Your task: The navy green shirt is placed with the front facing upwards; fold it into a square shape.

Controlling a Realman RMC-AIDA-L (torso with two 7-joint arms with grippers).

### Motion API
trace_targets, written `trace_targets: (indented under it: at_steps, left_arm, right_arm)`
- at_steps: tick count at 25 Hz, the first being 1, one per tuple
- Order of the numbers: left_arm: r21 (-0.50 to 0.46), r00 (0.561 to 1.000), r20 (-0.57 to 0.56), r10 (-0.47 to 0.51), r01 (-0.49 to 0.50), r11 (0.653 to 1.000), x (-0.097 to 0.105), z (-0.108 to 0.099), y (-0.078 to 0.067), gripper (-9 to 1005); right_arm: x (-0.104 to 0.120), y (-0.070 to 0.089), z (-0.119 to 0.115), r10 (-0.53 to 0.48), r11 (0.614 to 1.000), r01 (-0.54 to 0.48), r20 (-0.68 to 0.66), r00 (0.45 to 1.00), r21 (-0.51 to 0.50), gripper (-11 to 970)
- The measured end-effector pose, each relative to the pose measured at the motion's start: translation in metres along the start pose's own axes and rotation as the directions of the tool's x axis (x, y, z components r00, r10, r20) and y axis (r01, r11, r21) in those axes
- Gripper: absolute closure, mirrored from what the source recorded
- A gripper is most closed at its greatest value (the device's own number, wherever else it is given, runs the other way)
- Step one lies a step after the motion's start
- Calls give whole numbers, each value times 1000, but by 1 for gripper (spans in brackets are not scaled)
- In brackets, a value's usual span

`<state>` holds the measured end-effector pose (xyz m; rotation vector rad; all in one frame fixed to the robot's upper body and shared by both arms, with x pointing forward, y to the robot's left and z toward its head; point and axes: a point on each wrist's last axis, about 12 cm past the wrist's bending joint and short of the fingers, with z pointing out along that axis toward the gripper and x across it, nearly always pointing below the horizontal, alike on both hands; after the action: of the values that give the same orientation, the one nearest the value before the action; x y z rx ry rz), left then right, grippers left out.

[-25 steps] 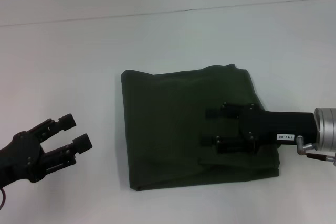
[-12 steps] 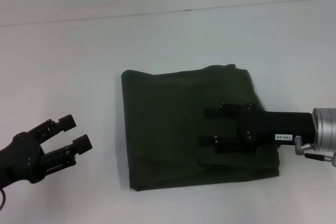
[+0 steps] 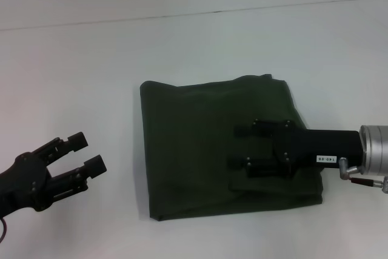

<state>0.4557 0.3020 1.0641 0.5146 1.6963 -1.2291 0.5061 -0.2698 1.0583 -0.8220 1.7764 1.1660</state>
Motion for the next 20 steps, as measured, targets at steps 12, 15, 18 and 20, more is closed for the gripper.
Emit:
trace_targets:
  at_steps: [12,15,18,20]
  left_arm:
    - [3,1000,-1,1,-1,1000,0,1,0,79]
    - [3,1000,0,1,-1,1000,0,1,0,79]
    - [4,1000,0,1,-1,1000,0,1,0,79]
    - [5,1000,-1,1,-1,1000,0,1,0,79]
  right_arm:
    - [0,0,0,0,1000,0,0,1000,0,60]
    - [0,0,0,0,1000,0,0,1000,-1,60]
    - [0,0,1,0,1000,0,-1,1000,-1,60]
    - [0,0,1,0,1000,0,-1,1000,-1,60]
